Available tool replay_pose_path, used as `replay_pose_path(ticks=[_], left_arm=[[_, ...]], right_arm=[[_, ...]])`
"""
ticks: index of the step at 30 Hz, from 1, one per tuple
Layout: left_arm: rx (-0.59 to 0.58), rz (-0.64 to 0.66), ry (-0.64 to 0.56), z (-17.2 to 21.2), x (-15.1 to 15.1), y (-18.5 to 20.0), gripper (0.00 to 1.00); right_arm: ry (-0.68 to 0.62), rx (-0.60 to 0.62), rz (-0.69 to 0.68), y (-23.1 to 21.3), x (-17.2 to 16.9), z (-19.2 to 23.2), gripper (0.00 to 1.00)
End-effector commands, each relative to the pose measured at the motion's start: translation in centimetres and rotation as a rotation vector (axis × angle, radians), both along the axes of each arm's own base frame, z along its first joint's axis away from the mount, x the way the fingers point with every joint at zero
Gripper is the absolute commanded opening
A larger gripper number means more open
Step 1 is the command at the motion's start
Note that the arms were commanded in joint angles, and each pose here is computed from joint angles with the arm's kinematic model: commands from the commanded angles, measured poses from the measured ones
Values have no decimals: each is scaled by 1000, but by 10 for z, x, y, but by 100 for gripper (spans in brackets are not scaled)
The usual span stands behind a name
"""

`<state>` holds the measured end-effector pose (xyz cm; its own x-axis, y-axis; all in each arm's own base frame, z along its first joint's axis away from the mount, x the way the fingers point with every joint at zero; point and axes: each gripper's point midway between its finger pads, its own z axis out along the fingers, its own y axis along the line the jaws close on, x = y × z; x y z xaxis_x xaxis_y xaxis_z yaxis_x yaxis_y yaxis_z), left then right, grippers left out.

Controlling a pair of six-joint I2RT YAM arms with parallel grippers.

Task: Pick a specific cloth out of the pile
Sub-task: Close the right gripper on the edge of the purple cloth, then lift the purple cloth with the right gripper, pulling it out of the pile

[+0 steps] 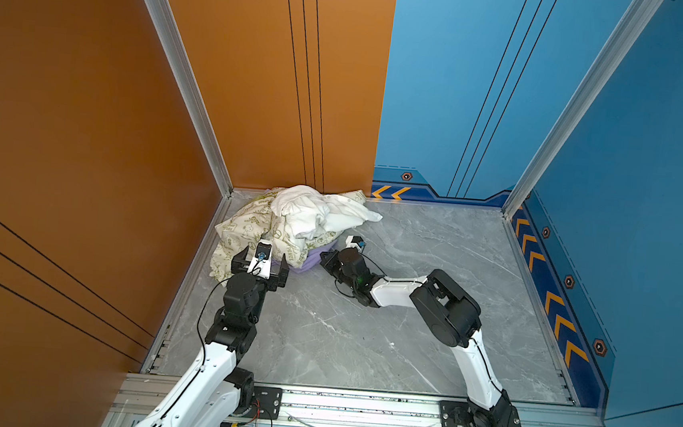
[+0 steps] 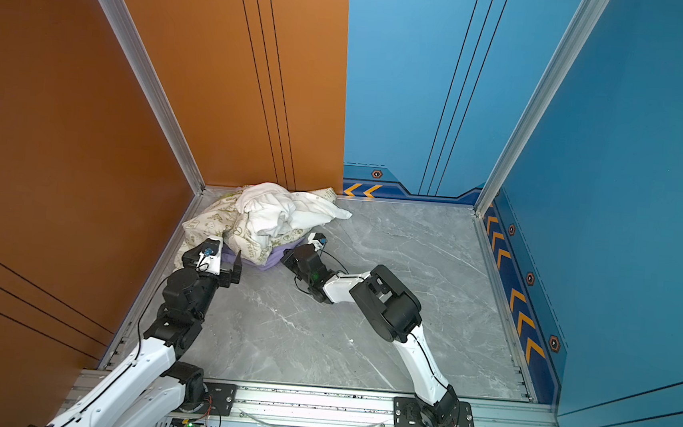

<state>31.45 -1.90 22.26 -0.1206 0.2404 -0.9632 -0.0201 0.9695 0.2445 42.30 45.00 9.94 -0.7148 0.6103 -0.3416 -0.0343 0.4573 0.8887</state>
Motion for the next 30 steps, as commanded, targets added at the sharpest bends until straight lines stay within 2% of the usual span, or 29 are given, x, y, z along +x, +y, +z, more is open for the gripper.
replay_pose_path(ticks=[1,12,14,30], left_arm=[[15,20,-24,10,0,4,98],[13,18,-26,11,0,4,98],[12,17,-27,11,0,4,98],[12,18,-32,12,-1,4,98]], right_arm=[[-115,32,-5,-3,7,61,0],[-263,86,47,11,8,144,0],[-310,110,55,10,4,175,0],[-572,107,115,13,-28,291,0]])
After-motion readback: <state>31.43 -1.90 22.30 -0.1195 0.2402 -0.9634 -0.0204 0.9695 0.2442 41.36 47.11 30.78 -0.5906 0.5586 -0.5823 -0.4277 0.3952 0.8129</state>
